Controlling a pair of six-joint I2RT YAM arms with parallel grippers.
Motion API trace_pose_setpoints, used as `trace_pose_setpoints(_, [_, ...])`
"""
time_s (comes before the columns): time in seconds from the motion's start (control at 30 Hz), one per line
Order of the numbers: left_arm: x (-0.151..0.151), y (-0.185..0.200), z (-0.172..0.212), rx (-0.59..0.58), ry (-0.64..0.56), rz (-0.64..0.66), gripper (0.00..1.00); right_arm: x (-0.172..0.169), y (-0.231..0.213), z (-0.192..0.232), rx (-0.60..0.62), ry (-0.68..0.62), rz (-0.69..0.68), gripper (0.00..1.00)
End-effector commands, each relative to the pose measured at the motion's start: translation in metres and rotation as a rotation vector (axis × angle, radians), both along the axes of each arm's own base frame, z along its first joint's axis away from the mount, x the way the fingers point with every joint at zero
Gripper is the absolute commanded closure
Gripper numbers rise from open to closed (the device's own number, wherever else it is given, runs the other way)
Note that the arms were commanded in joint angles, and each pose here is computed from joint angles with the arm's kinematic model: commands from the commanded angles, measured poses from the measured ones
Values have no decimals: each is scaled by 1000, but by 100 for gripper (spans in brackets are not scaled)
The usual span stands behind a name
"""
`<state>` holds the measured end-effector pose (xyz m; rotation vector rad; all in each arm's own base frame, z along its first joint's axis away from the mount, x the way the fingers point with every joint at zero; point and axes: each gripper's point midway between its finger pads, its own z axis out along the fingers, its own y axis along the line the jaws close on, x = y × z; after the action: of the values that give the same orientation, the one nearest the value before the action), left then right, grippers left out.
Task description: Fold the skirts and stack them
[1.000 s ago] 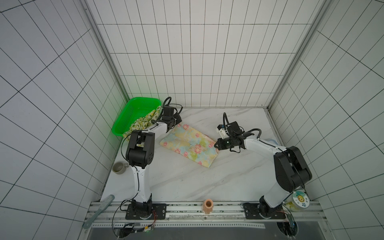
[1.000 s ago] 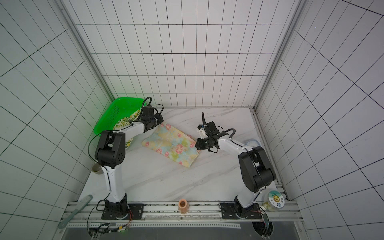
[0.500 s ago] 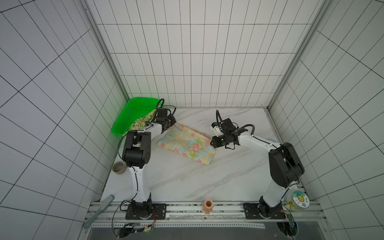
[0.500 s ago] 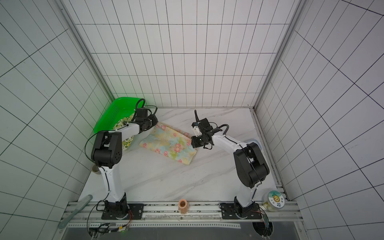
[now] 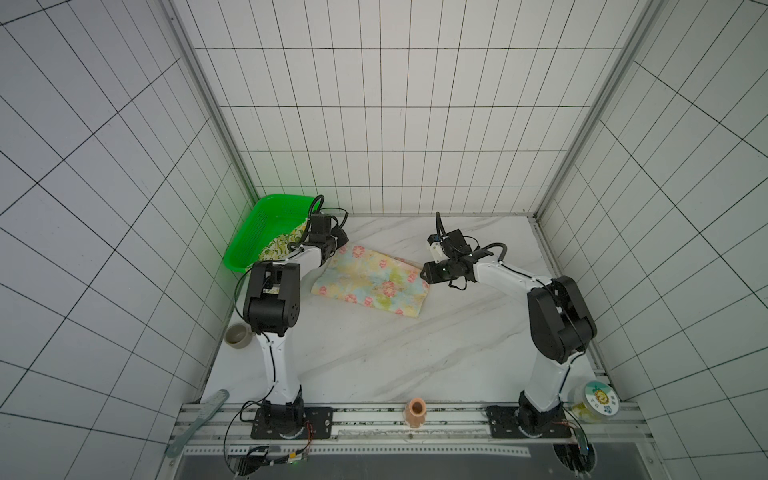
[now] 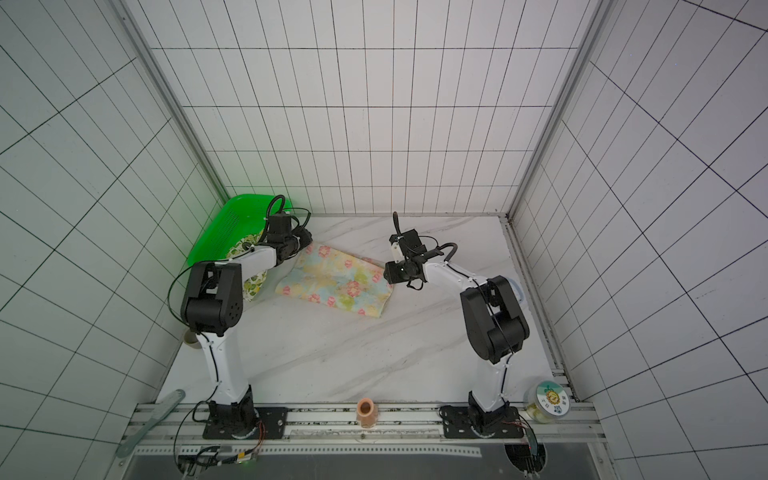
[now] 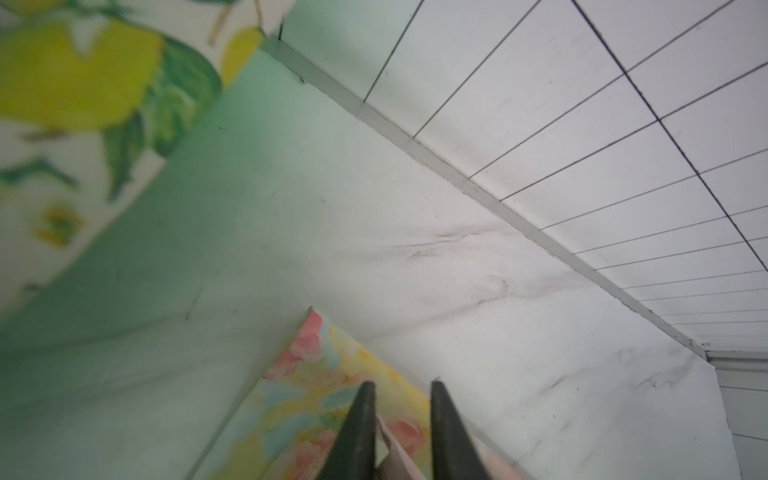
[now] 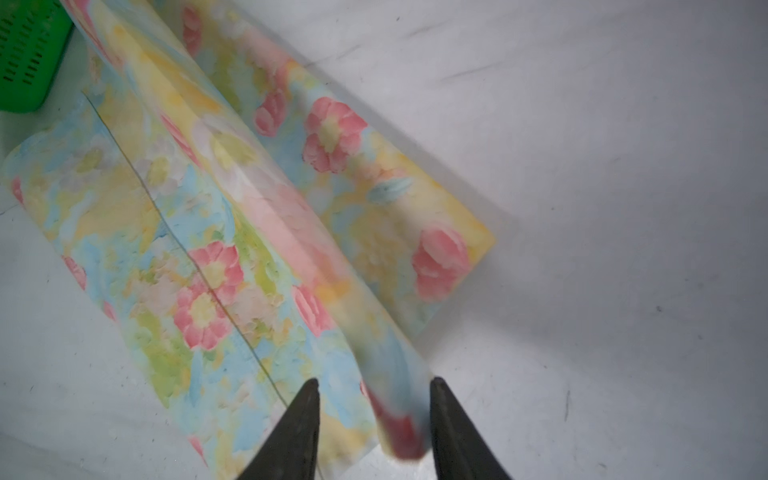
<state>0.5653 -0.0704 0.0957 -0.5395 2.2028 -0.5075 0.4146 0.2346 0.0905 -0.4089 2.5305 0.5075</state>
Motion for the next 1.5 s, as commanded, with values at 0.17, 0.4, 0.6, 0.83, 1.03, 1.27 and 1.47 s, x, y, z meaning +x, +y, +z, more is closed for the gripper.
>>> trace_pose_setpoints(0.17, [-5,0,91,10,-225,-21,49,32,4,26,64,-117,-5,51])
trace_pose_setpoints(0.4, [-38,-40,80,-9,-159,-106,50,28,8,-10,56,-50,19,52])
trace_pose_setpoints(0.6, [-72,-72,31,5,-37,-172,55,10,7,-28,46,-30,30,55])
trace_pose_setpoints(0.83, [-90,-69,28,23,-22,-168,58,-22,3,-48,28,-1,37,74])
trace_pose_setpoints(1.03, [-100,-69,35,28,-35,-173,58,-44,1,-54,25,7,34,86])
trace_pose_setpoints(1.27, [-103,-84,26,32,-23,-233,58,-53,1,-48,27,-11,28,100])
trace_pose_setpoints(1.47, [-97,-121,-11,32,52,-313,58,-36,0,-12,54,-105,6,51])
